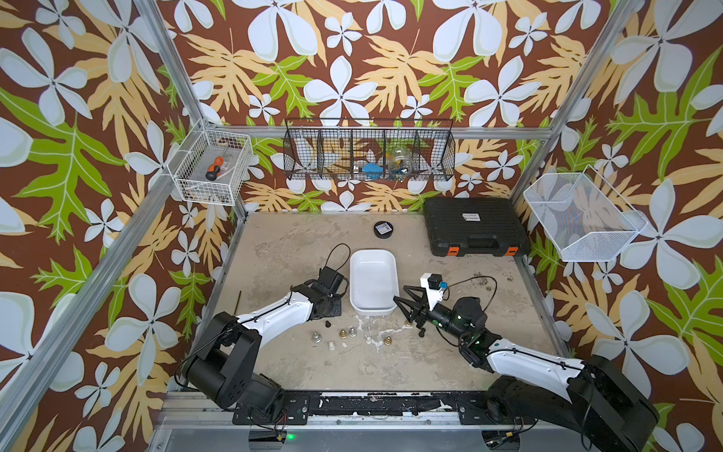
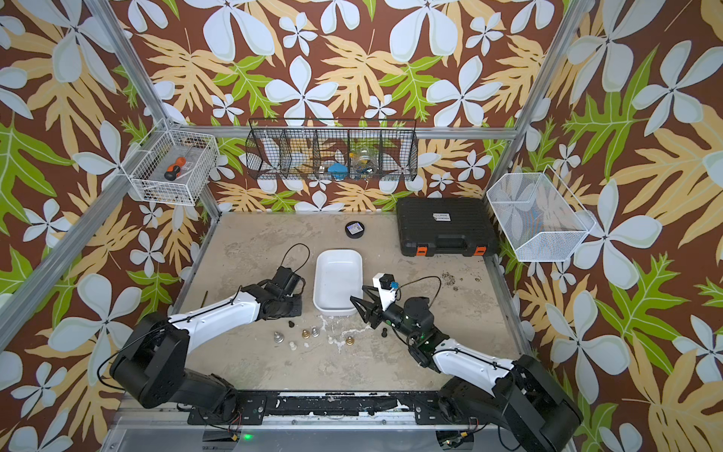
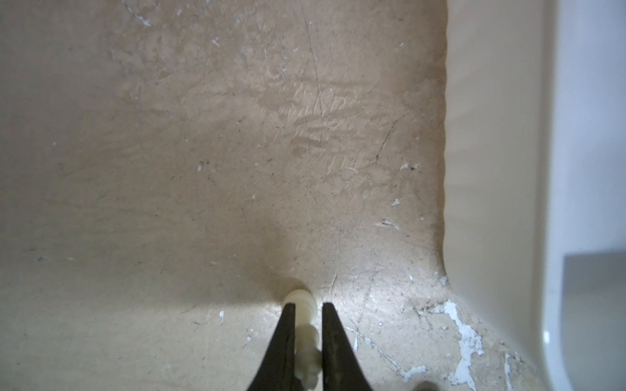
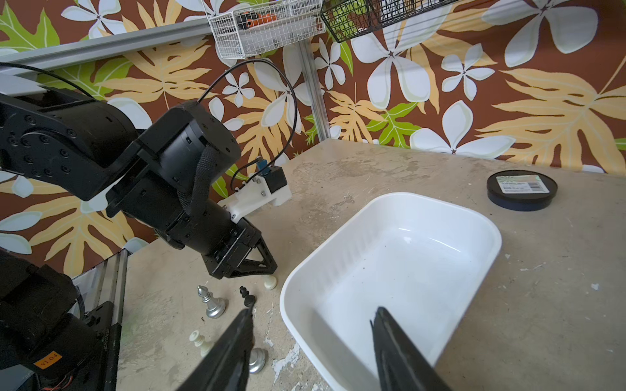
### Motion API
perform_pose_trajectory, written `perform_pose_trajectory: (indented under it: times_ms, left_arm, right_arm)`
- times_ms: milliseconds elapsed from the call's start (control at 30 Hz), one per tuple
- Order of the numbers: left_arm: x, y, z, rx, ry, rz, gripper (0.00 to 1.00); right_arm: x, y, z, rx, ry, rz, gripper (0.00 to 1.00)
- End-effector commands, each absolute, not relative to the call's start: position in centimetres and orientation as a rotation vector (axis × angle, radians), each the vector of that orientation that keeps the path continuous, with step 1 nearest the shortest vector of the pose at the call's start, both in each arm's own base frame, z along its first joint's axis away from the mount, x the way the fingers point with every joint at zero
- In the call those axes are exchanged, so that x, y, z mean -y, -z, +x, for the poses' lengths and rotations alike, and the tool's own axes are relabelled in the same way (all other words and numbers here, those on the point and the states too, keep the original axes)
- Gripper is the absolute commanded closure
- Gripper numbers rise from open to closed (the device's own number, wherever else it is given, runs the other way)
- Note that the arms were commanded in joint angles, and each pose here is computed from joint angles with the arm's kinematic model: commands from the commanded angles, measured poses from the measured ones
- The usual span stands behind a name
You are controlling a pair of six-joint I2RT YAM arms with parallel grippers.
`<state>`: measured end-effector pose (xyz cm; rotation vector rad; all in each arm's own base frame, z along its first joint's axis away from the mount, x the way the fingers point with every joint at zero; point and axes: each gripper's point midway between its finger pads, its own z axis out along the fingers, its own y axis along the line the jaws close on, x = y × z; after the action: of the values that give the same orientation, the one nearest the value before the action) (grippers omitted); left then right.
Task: Put the chess pieces into the storage box
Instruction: Pick up the chess piece at the center of the board, then place the chess piece in the storage box.
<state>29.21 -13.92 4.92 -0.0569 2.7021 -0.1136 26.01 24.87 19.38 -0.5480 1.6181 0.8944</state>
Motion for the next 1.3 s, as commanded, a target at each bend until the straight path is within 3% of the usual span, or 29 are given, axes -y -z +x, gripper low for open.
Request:
perform_pose_trajectory:
  times_ms: [0,233,400,533,800,1267]
  left_arm:
    - [13.7,-5.6,29.2,-2.691,0.096,-0.055,0.89]
    - [14.5,-10.4,31.3,-2.617,0.116,-0.031,0.89]
    - [17.7,-16.0,35.1,-2.510,0.187,0.046,0.89]
    - [20.9,-17.4,38.3,-2.493,0.231,0.101,0.89]
    - [25.5,-13.8,42.7,-2.584,0.257,0.187,0.90]
    - [26.6,-7.8,43.2,-2.653,0.243,0.194,0.90]
  right_arm:
    - [-24.6,-19.6,26.2,-1.616,-0.883,-0.530,0.42]
    - [-24.3,-19.8,26.3,-1.612,-0.867,-0.511,0.42]
    - [-23.7,-20.1,26.4,-1.601,-0.847,-0.486,0.42]
    - [-23.3,-20.2,26.5,-1.594,-0.830,-0.463,0.42]
    - [-22.8,-20.3,26.4,-1.587,-0.807,-0.452,0.42]
    - [-22.7,-20.5,26.3,-1.580,-0.811,-0.451,0.42]
